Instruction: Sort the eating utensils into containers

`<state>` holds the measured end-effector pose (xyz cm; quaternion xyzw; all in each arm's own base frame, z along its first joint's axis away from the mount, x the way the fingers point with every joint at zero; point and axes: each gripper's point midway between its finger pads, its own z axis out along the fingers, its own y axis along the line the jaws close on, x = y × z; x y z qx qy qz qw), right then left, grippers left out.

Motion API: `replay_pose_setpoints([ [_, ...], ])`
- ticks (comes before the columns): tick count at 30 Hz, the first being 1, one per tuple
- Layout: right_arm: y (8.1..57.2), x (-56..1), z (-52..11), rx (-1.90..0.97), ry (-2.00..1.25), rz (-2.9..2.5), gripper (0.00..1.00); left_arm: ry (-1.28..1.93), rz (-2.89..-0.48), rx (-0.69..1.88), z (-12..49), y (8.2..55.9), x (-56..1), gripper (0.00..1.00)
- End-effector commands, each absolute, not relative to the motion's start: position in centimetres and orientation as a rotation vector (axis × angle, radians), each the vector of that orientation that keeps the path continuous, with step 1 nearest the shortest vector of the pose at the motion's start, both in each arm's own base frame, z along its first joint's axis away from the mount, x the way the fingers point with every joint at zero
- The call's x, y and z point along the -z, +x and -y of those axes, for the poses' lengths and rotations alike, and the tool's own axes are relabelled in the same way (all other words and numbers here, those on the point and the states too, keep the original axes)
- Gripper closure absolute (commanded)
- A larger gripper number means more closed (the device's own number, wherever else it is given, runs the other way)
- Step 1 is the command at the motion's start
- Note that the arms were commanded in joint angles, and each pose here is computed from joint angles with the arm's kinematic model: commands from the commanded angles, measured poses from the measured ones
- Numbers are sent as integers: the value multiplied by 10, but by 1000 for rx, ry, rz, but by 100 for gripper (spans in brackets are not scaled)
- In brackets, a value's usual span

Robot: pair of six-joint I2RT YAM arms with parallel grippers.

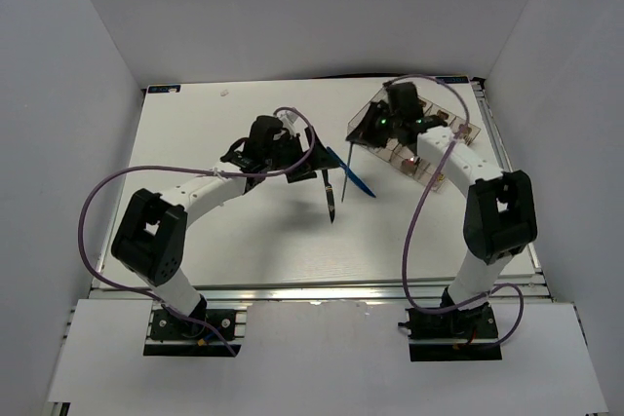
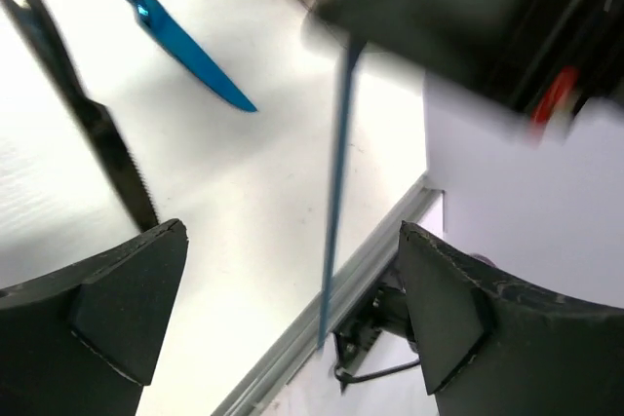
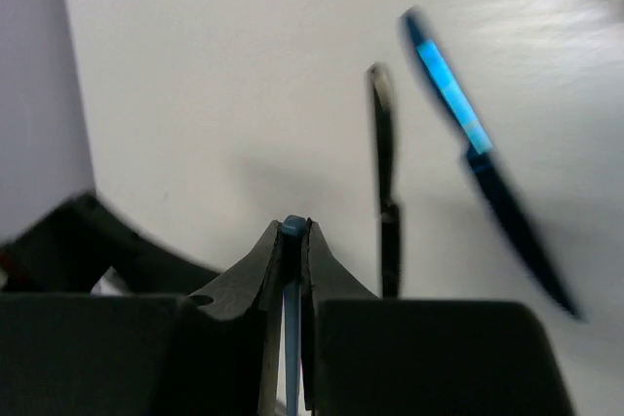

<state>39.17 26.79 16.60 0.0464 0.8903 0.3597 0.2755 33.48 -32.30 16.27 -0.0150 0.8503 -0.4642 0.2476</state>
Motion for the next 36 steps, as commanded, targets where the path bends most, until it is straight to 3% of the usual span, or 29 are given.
replay_pose_setpoints([
  [1, 449, -171, -200, -704, 311, -2360, 100, -34, -2382, 1090, 305, 335, -162, 2],
  [6, 510, -155, -114, -405, 456, -2358, 100, -108, -2487, 799, 273, 341, -146, 2],
  [11, 569, -153, -59, -314, 582, -2266, 100, -118, -2531, 766, 265, 331, -141, 2],
  [20, 625, -178, -44, -420, 625, -2113, 100, -115, -2584, 757, 256, 310, -133, 2],
  [30, 631, -146, -42, -395, 674, -2112, 100, -117, -2601, 791, 263, 311, -125, 2],
  [36, 634, -152, -41, -388, 656, -2093, 67, -73, -2609, 816, 271, 317, -127, 2],
])
